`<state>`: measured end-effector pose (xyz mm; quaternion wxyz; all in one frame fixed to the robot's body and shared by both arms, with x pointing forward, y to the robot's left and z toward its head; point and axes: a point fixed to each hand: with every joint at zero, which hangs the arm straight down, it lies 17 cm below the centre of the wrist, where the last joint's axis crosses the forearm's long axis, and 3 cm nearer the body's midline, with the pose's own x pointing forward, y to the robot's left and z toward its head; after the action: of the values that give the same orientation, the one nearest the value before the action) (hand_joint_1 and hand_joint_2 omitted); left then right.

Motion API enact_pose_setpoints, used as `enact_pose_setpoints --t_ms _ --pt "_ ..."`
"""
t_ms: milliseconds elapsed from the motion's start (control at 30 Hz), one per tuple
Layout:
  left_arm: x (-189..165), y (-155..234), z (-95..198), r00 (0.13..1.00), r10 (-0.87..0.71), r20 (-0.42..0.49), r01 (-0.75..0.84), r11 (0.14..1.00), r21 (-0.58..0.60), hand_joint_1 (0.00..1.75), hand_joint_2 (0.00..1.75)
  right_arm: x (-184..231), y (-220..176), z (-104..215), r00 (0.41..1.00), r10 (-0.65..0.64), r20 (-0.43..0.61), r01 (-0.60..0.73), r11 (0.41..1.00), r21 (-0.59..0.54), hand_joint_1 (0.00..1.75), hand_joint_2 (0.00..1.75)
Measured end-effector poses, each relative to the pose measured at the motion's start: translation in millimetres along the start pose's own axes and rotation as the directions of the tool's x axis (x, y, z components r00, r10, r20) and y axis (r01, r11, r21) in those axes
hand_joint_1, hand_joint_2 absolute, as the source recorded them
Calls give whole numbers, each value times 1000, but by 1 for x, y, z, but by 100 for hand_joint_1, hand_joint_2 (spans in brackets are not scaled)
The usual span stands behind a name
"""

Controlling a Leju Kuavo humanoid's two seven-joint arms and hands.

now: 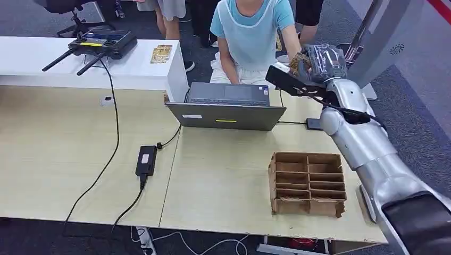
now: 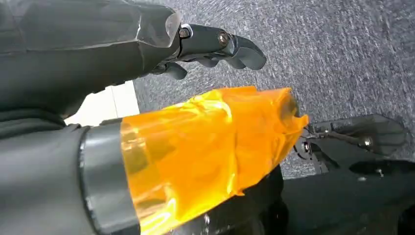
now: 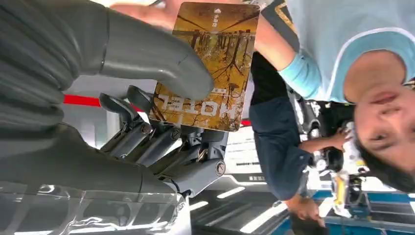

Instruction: Pass the card to the sensor for recognition and then transmit it.

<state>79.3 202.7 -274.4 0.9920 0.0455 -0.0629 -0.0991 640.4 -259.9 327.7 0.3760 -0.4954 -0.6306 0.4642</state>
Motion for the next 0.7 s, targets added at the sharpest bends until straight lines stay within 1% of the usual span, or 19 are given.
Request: enact_pose_setpoints --t_ms 200,533,567,600,700 --pt "0 -1 0 1000 -28 5 28 1000 -2 0 0 15 2 -5 1000 1 17 -1 1000 8 175 175" --pt "1 0 0 996 -90 14 90 996 -3 0 0 17 8 -5 1000 13 19 -13 1000 13 175 175" --pt "1 -1 0 995 -94 15 94 996 -4 0 0 17 9 -4 1000 13 18 -13 1000 14 108 175" --pt "1 -1 0 995 -96 16 97 995 -4 0 0 16 9 -4 1000 13 18 -13 1000 15 0 175" --pt "1 -1 0 995 -103 17 103 995 -4 0 0 15 12 -4 1000 11 14 -12 1000 21 0 175"
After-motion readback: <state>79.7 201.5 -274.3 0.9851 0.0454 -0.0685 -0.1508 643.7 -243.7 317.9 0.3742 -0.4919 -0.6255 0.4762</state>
